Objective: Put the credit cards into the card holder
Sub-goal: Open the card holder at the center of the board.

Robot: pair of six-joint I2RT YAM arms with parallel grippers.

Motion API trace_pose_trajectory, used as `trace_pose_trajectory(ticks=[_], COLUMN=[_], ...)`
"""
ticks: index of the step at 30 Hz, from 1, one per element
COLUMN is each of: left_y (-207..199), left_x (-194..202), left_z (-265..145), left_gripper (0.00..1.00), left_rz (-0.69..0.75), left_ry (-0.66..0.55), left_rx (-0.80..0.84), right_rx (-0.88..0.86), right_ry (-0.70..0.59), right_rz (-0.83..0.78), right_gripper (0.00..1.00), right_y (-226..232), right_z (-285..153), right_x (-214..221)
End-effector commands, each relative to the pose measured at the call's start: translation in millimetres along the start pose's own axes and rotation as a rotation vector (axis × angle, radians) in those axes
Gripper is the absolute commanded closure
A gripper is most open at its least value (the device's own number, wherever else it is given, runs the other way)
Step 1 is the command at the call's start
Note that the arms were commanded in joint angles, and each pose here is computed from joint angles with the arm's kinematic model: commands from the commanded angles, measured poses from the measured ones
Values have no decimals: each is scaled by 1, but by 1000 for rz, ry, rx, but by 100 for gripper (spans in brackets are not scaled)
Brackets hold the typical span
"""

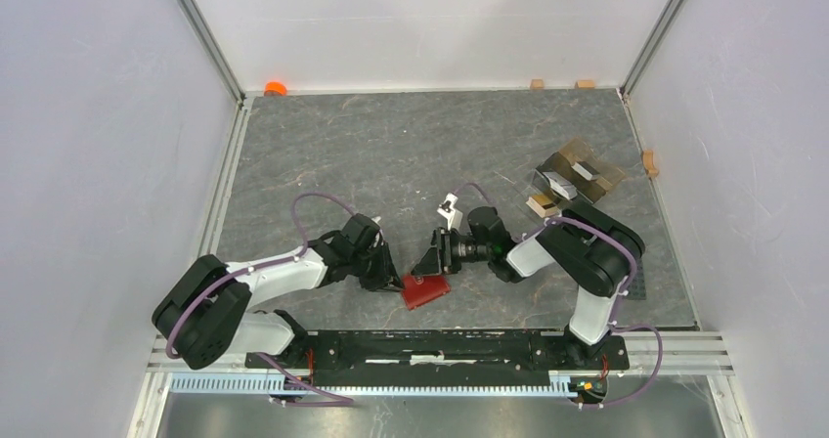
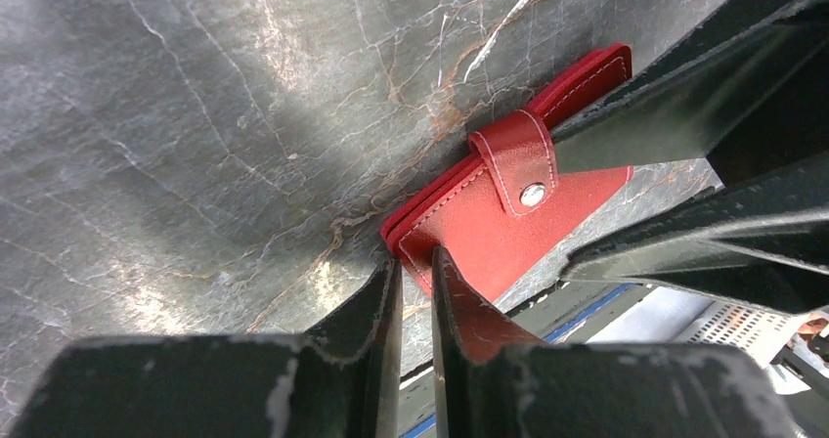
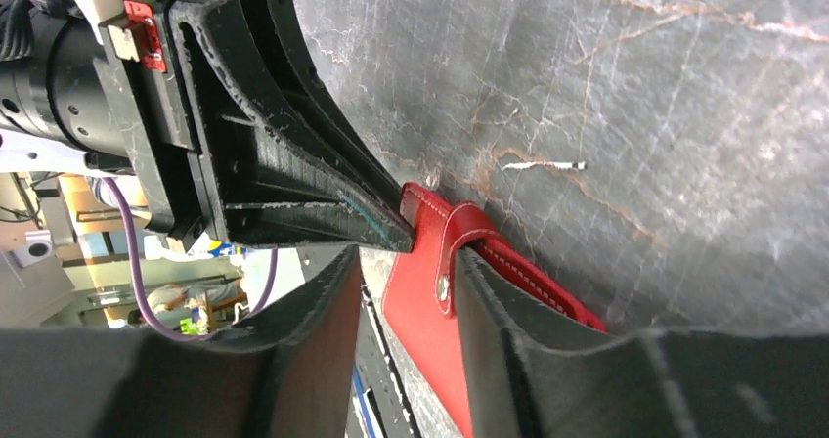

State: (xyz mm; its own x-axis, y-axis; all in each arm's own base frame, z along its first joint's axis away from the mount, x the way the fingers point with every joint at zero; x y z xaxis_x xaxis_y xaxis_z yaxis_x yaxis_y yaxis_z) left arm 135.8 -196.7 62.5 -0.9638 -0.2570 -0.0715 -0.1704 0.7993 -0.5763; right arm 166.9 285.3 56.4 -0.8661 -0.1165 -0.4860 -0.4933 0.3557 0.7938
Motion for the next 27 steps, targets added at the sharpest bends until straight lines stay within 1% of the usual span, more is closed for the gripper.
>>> trace_pose_trajectory(ticks=[1, 3, 6, 9, 12, 15, 18, 20, 27], left_y=[29, 29, 27, 22, 13, 5, 4, 9, 12], left_x=[-1, -2, -6, -15, -26, -32, -30, -29, -18], left_z=[11, 11, 11, 9, 6, 5, 4, 5, 13], left_gripper=[91, 93, 96, 98, 98, 98, 98, 98, 98], left_rz=[2, 4, 9, 23, 55, 117, 192, 228, 346], left_ry=[-66, -74, -96, -147, -208, -241, -246, -264, -261], left_rx=[-119, -123, -130, -143, -133, -101, -104, -131, -189], right_rx=[44, 41, 55, 45, 17, 33, 59, 61, 42], right_ry=[4, 14, 31, 35, 26, -10, -63, -100, -218], right_rz=[-16, -16, 7, 74, 141, 191, 232, 259, 355], right_gripper=[58, 65, 81, 100, 100, 100, 100, 100, 100], right_y=[-7, -6, -7, -4, 5, 13, 20, 26, 41], right_z=[18, 20, 17, 12, 8, 4, -2, -5, -13], right_x=[2, 5, 13, 19, 22, 19, 10, 4, -14])
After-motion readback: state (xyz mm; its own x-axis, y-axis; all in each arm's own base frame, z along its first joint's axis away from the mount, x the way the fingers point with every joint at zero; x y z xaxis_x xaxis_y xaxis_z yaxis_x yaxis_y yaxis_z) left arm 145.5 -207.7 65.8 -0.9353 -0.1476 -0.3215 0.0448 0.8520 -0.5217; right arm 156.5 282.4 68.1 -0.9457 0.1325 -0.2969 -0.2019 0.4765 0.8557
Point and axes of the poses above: each gripper's point midway between its finger pads, its own z axis out along the fingers, its own y axis along the line the jaws close on, x = y × z, the point moved 6 cm from there along -z, back along the fingers, and after that the axes turned 10 degrees about -z, right-handed, at the moved point
